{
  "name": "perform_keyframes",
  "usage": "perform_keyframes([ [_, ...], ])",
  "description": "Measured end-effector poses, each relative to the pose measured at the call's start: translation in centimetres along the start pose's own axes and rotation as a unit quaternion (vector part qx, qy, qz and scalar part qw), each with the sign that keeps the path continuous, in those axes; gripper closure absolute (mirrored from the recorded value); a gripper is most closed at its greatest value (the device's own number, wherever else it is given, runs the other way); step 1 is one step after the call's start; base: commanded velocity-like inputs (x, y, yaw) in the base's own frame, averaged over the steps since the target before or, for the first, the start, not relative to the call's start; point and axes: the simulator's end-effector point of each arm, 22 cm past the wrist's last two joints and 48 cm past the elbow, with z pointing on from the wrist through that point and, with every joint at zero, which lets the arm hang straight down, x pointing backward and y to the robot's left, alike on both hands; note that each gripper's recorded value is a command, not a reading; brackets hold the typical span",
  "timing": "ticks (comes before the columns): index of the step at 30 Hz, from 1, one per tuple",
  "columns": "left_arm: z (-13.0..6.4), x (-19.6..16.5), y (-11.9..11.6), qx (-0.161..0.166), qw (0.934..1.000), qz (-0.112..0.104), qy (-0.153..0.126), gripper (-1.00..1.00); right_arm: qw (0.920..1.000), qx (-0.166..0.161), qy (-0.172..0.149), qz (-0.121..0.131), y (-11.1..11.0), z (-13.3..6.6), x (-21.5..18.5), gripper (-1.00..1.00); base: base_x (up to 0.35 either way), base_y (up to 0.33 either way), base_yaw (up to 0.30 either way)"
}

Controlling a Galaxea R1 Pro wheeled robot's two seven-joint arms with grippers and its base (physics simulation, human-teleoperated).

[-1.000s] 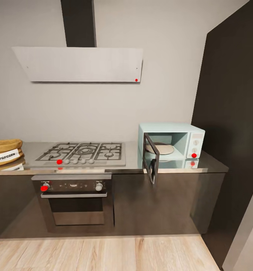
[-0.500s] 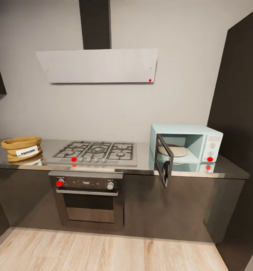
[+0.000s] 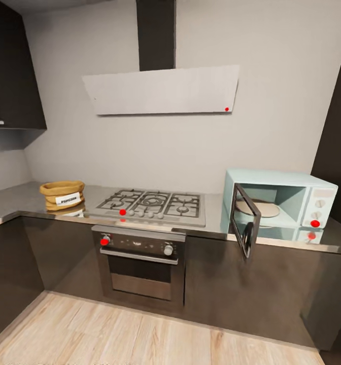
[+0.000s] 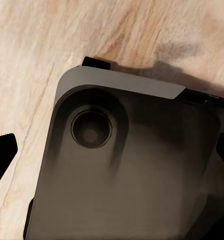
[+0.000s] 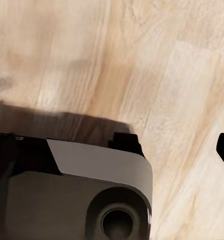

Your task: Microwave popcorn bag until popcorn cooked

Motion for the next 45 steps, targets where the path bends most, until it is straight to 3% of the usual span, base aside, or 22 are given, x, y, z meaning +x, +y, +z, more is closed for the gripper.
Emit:
perform_keyframes([
  [26,0.0,0.0,-0.2,-0.001,1.0000,-0.001,-0.002,-1.00,0.9998,0.011,-0.015,0.005,-1.6,-0.2,-0.8,-1.00,0.000,0.000,0.268],
  [45,0.0,-0.3,-0.3,0.000,1.0000,-0.001,-0.006,-1.00,0.9998,0.010,-0.016,0.004,-1.3,-0.2,0.0,-1.00,0.000,0.000,0.268],
])
